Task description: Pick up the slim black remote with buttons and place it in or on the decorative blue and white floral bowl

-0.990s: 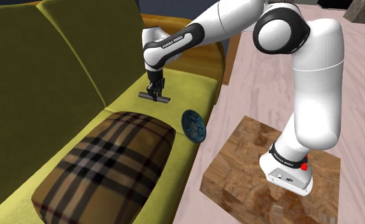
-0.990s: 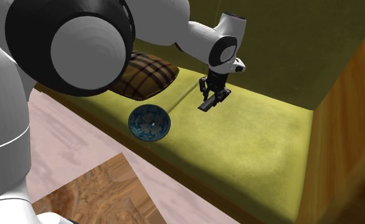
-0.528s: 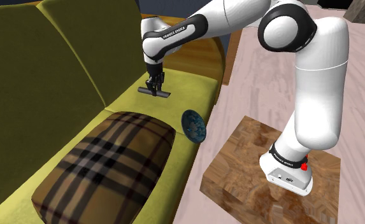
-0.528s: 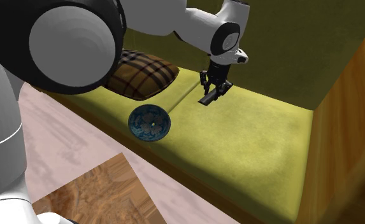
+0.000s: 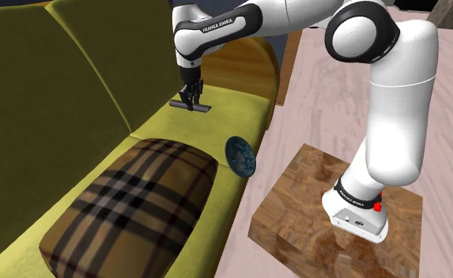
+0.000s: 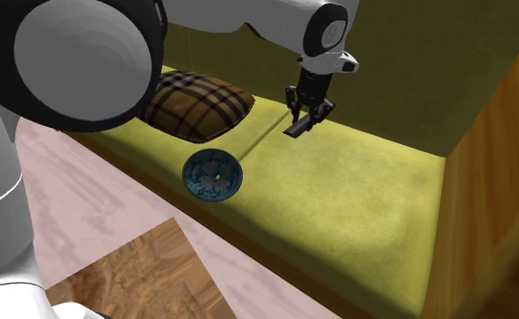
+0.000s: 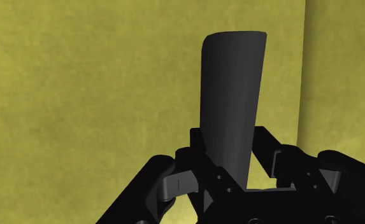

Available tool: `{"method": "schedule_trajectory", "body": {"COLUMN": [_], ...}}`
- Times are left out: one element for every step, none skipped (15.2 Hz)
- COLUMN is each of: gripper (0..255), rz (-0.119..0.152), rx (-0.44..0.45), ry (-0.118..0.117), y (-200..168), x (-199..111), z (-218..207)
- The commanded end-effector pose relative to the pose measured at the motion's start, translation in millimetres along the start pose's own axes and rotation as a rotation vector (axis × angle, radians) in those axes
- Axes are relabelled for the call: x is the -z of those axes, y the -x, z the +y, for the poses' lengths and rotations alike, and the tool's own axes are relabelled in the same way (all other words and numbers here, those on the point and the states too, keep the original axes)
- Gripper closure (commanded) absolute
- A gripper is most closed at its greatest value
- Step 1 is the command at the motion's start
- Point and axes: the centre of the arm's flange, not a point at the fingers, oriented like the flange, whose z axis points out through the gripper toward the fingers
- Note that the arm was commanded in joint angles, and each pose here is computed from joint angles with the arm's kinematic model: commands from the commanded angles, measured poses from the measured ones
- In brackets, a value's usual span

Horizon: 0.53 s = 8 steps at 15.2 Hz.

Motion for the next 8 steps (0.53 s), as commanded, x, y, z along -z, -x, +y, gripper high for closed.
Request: {"method": "schedule_trajectory", "body": {"gripper": [255, 255, 255, 255, 255, 255, 255, 255], "rz": [0.000, 0.000, 0.000, 0.000, 0.000, 0.000, 0.000, 0.000], "rx": [0.000, 0.000, 0.000, 0.000, 0.000, 0.000, 0.000, 0.000], "ry": [0.000, 0.000, 0.000, 0.000, 0.000, 0.000, 0.000, 0.000], "y": [1, 1, 1, 1, 1, 13, 25, 37], "x": [10, 15, 21, 26, 29, 27, 26, 25], "z": [-2, -2, -3, -3, -4, -9, -15, -20]}}
